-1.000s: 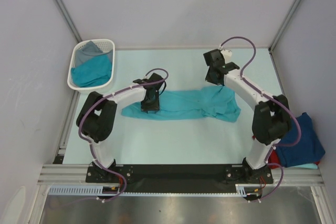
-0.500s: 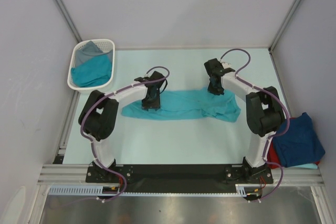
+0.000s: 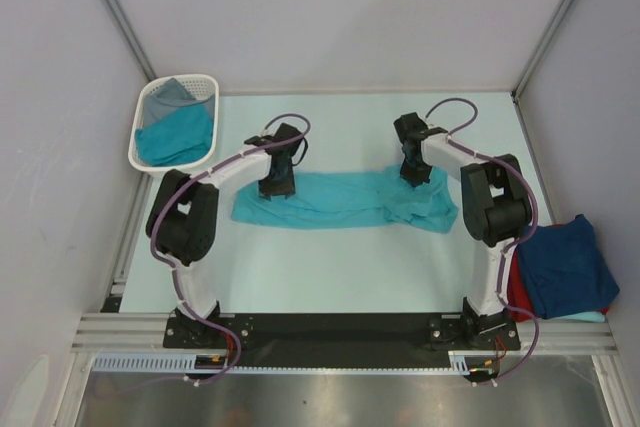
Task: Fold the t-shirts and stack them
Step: Fold the other side of the tshirt into a rectangle
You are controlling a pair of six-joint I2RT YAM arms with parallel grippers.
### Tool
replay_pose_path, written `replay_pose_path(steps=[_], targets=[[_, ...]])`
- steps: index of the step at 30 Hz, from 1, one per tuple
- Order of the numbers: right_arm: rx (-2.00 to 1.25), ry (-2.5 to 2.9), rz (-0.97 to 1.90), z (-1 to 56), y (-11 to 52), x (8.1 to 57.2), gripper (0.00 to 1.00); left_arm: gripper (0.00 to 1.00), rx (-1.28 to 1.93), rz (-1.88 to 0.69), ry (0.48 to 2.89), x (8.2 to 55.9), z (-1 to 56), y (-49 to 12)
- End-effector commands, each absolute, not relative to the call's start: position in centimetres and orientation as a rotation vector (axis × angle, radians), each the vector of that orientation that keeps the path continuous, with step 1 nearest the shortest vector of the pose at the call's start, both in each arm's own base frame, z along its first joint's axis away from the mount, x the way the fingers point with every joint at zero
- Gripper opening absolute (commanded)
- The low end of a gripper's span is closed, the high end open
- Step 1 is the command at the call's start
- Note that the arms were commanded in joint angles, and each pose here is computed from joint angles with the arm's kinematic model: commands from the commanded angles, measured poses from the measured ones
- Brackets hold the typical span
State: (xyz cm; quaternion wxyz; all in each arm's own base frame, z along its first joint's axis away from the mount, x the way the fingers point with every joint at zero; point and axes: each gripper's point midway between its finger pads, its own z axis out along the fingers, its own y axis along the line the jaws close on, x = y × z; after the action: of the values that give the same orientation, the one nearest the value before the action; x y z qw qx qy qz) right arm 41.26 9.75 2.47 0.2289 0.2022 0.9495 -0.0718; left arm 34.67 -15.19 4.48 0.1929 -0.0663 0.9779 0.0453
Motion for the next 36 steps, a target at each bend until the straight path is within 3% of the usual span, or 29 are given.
replay_pose_path(steps=[1,7,16,30,31,32,36], targets=[[0.531,2.531,-0.076,5.8,11.5,42.2,0.08,0.51,-0.333,0.156,2.619,36.9,8.8,-11.7],[0.487,2.514,-0.057,7.1,12.5,42.1,0.08,0.51,-0.465,0.19,2.597,38.6,9.4,-8.2],[0.416,2.502,-0.005,8.4,14.5,41.7,0.07,0.49,-0.464,0.207,2.652,40.9,7.1,-7.9],[0.404,2.514,0.001,8.4,14.8,41.2,0.08,0.47,-0.48,0.271,2.728,40.1,4.0,-6.6],[0.408,2.5,-0.022,8.8,14.4,41.2,0.1,0.47,-0.484,0.254,2.708,40.3,4.5,-6.7],[0.413,2.479,-0.021,9.6,14.2,41.1,0.22,0.48,-0.481,0.22,2.696,40.3,5.1,-7.0],[0.431,2.444,-0.046,10.8,13.0,40.5,0.49,0.52,-0.466,0.142,2.653,39.3,7.3,-7.7]])
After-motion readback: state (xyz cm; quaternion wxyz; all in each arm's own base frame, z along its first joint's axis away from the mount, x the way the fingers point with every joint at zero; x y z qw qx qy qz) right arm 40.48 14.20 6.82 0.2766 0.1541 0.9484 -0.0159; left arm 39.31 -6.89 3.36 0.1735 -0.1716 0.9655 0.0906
